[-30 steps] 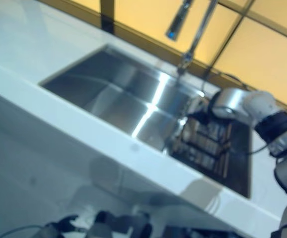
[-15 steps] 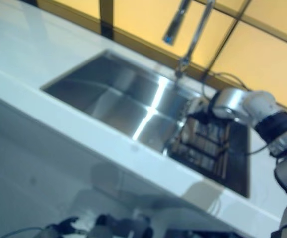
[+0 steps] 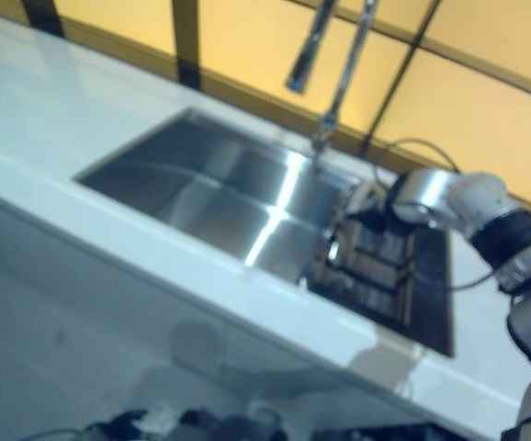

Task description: Take plates into dishwasher

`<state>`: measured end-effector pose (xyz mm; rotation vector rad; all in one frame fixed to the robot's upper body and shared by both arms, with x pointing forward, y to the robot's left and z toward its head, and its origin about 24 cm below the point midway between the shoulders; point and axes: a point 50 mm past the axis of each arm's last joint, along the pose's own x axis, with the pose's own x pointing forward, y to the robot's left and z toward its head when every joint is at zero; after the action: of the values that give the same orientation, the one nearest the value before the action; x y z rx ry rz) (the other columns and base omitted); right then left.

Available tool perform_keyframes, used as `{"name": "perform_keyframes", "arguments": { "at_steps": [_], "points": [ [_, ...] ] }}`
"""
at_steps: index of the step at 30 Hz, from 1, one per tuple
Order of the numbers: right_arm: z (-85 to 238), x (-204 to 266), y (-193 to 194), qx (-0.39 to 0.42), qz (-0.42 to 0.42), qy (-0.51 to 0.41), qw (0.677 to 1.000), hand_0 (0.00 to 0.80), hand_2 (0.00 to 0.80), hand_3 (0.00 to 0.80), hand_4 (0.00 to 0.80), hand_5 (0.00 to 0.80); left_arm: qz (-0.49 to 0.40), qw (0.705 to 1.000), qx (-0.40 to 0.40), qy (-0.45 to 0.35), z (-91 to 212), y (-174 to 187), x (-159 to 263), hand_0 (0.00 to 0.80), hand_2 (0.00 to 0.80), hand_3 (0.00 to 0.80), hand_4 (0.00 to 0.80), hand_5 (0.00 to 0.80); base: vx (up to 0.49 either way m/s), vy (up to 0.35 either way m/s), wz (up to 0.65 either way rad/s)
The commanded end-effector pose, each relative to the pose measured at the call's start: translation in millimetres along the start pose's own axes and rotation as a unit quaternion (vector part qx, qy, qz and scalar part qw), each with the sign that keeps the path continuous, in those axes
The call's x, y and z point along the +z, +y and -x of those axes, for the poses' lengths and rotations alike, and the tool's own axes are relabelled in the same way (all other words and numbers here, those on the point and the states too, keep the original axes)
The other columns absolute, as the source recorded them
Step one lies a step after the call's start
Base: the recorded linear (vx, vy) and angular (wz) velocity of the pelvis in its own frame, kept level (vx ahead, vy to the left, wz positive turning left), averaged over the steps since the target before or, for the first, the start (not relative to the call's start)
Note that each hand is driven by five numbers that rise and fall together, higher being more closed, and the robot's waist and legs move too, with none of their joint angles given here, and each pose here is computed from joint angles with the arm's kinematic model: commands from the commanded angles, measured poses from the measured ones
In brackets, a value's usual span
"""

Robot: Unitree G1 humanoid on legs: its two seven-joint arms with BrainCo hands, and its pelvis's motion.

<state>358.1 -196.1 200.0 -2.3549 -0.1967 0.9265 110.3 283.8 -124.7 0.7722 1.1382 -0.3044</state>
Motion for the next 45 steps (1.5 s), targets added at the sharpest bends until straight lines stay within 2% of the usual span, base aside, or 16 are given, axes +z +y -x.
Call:
{"name": "perform_keyframes", "arguments": {
  "at_steps": [1,36,39,42,45],
  "points": [
    [23.3,-30.8,-2.5,0.008,-0.001,0.066,0.998,0.0,0.0,0.0,0.0,0.0,-0.017,1.0,-0.015,-0.018,-5.6,-9.2,16.0,0.0,0.0,0.0,0.0,0.0,-0.008,0.033,-0.09],
    [26.8,-37.9,11.7,0.005,-0.012,0.09,0.996,0.0,0.0,0.0,0.0,0.0,-0.027,0.999,-0.027,-0.032,-8.2,-18.6,27.8,0.0,0.0,0.0,0.0,0.0,-0.002,0.013,0.03],
    [29.0,-44.6,8.1,-0.022,-0.094,0.114,0.989,0.0,0.0,0.0,0.0,0.0,-0.027,0.999,-0.024,-0.034,-8.0,-17.0,28.4,0.0,0.0,0.0,0.0,0.0,0.0,0.0,0.0],
    [37.1,-60.0,10.9,-0.06,-0.241,0.163,0.955,0.0,0.0,0.0,0.0,0.0,-0.024,0.999,-0.024,-0.036,-8.2,-16.6,28.6,0.0,0.0,0.0,0.0,0.0,0.0,0.0,0.0],
    [41.7,-68.7,26.5,-0.078,-0.349,0.197,0.913,0.0,0.0,0.0,0.0,0.0,-0.018,0.999,-0.025,-0.039,-8.6,-18.9,28.7,0.0,0.0,0.0,0.0,0.0,-0.017,0.041,0.01]
  ]
}}
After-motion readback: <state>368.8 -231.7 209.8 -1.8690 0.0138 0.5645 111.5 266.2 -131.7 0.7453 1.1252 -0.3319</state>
